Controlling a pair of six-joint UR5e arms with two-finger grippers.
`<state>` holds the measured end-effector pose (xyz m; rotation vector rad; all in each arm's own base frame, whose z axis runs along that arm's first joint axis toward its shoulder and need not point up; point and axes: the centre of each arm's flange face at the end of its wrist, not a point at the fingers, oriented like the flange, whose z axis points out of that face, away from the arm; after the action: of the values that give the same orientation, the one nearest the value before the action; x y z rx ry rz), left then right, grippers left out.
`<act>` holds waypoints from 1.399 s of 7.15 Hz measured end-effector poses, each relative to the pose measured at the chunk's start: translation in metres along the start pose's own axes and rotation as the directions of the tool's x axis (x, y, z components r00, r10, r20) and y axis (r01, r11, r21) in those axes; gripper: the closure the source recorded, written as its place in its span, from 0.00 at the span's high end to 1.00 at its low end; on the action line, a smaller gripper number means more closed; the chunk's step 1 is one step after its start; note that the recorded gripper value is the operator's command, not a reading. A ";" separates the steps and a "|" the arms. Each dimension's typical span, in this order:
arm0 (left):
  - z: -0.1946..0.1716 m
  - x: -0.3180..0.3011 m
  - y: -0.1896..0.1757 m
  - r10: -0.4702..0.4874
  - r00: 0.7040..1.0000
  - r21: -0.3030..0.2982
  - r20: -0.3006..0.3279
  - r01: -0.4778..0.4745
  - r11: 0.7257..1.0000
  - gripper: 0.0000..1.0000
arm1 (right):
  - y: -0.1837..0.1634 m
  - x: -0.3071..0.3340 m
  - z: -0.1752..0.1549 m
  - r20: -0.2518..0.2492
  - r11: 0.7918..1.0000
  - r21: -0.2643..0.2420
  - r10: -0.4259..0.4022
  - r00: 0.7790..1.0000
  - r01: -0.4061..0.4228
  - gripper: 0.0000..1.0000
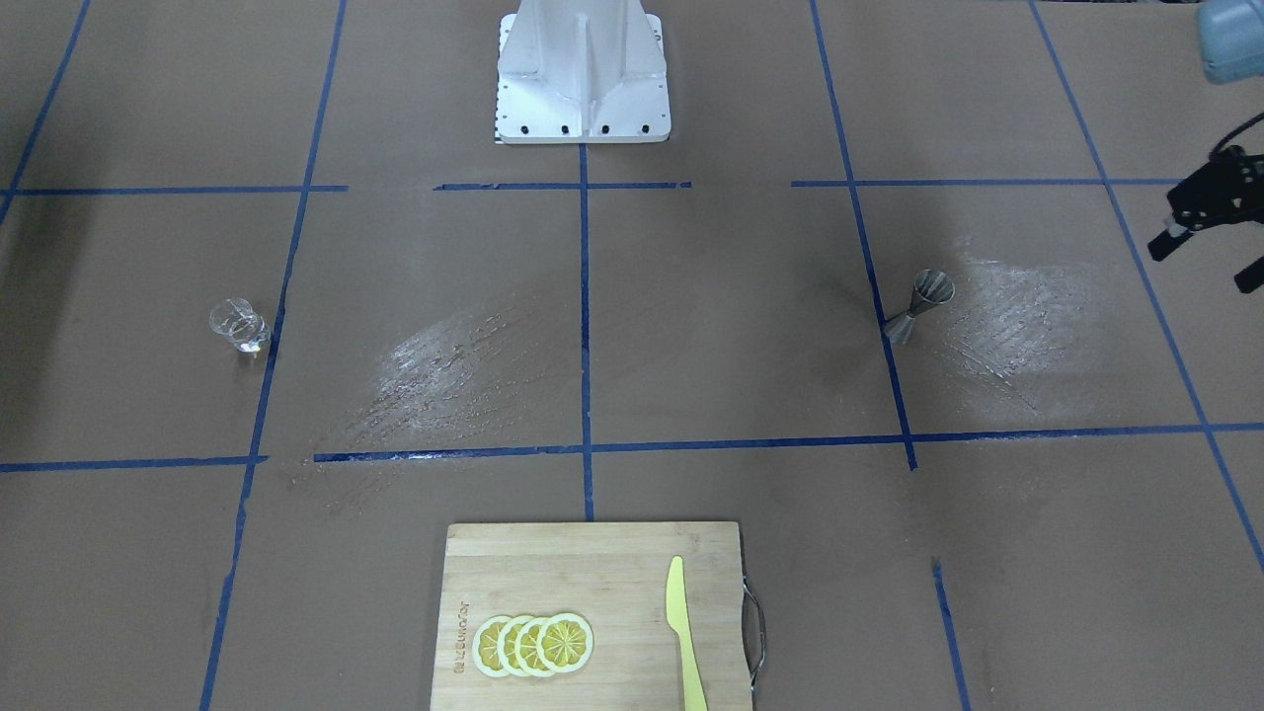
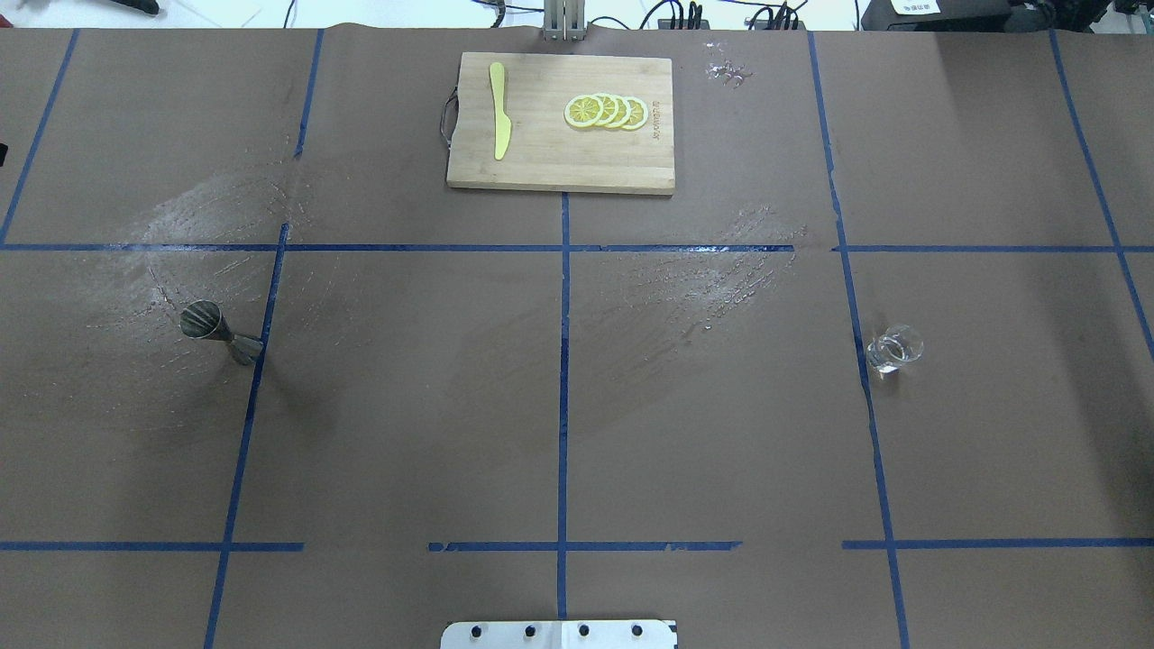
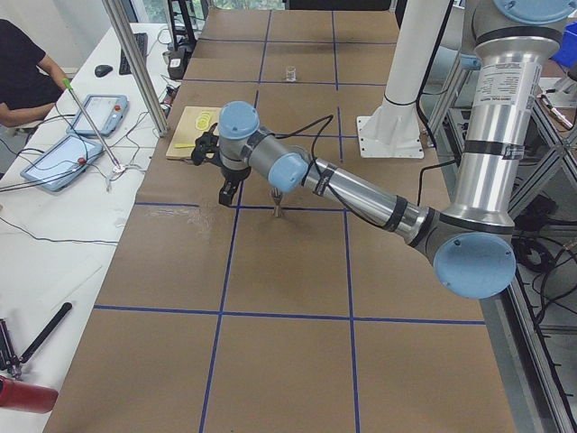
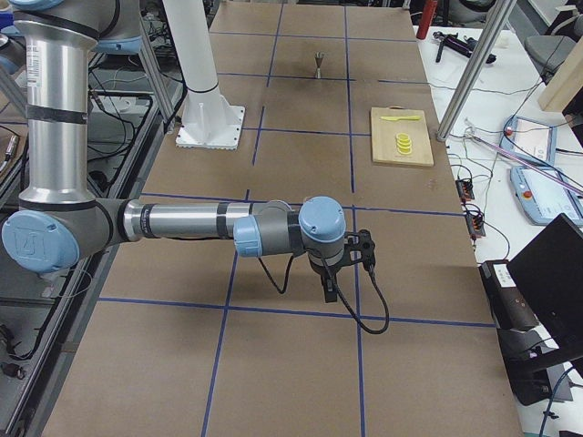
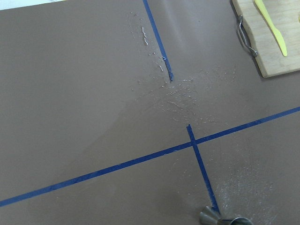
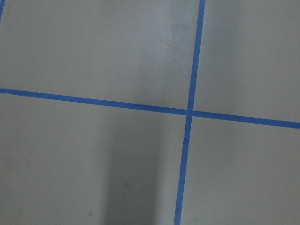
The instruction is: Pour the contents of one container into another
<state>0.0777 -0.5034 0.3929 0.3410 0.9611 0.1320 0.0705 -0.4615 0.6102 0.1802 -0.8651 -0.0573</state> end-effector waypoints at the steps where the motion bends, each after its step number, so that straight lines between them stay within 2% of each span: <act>1: 0.017 0.049 0.019 -0.052 0.998 0.012 0.043 0.052 0.999 1.00 | 0.001 0.000 0.001 0.008 1.000 0.000 0.001 1.000 -0.001 1.00; 3: 0.045 0.126 0.081 -0.174 0.981 0.066 0.090 0.168 0.984 1.00 | 0.002 0.001 0.002 0.013 1.000 -0.002 0.005 1.000 -0.005 1.00; 6: 0.082 0.152 0.186 -0.315 0.948 0.251 0.055 0.292 0.923 1.00 | -0.002 -0.012 -0.005 0.033 0.998 0.009 0.058 0.998 -0.059 1.00; 8: 0.121 0.171 0.228 -0.385 0.921 0.360 0.069 0.337 0.870 1.00 | 0.001 -0.042 -0.021 0.045 0.994 0.034 0.105 0.994 -0.106 1.00; 10: 0.166 0.173 0.257 -0.401 0.907 0.494 0.128 0.292 0.819 1.00 | 0.027 -0.104 -0.041 0.024 0.985 0.053 0.161 0.987 -0.163 1.00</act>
<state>0.3224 -0.2544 0.4328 0.6015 0.8024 -0.4804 0.0341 -0.4163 0.5110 0.1607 -0.8991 0.1171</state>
